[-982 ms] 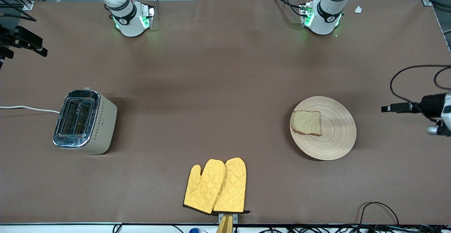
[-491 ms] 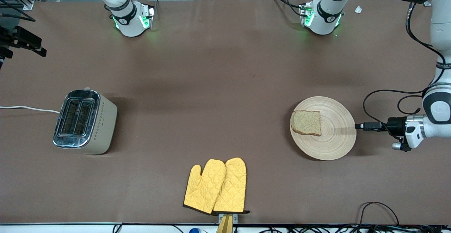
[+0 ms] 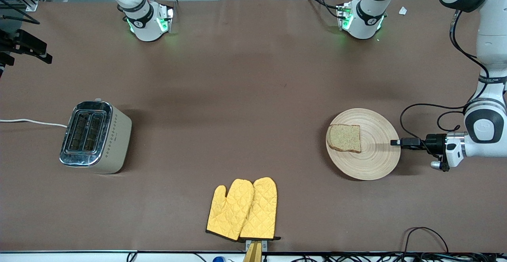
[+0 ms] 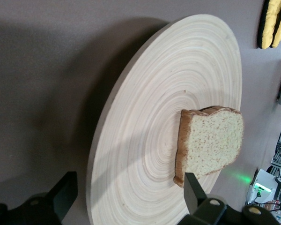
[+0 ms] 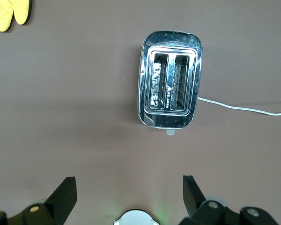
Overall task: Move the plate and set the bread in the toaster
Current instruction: 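Grip the wooden plate's rim with the left gripper, then slide the plate toward the toaster with the left gripper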
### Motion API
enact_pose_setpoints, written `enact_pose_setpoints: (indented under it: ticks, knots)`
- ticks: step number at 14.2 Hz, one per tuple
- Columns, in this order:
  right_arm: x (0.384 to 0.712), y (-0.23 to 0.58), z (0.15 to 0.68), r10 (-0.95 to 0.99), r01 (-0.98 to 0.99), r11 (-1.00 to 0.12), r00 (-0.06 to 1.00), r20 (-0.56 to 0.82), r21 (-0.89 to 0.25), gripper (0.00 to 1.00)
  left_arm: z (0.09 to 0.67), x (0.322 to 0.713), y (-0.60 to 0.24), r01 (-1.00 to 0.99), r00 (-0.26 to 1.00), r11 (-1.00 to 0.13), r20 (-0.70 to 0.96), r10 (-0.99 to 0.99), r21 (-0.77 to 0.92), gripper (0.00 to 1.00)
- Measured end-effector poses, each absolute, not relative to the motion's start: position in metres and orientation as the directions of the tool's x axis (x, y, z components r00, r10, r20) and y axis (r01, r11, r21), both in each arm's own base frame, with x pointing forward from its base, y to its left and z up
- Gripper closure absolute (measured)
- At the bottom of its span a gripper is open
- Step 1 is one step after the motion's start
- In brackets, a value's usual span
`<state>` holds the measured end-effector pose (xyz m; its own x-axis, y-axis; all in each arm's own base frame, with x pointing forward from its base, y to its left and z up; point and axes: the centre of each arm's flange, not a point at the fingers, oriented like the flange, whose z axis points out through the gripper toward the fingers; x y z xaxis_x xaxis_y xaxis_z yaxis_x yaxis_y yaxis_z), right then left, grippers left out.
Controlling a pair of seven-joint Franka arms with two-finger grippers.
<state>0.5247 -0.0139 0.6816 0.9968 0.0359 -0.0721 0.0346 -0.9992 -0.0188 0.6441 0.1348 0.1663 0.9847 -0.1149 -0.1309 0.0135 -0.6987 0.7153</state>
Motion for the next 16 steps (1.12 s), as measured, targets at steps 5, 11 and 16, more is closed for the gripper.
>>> enact_pose_setpoints:
  ticks: [5,11,16]
  knots:
    - [0.5247,-0.0139,0.6816,0.036,0.035,-0.999,0.997,-0.072,-0.019,0.0,0.1665,0.6467,0.1306,0.016,0.987,-0.686,-0.123,-0.107,0.727,0.13]
    - [0.5247,-0.014,0.6816,0.036,0.035,-0.999,0.997,-0.072,-0.019,0.0,0.1665,0.6466,0.1333,0.016,0.987,-0.688,-0.12,-0.103,0.726,0.78]
    - [0.5247,-0.0142,0.6816,0.035,0.034,-0.999,0.997,-0.072,-0.019,0.0,0.1715,0.6475,0.1335,-0.02,0.988,-0.669,-0.088,-0.127,0.743,0.89]
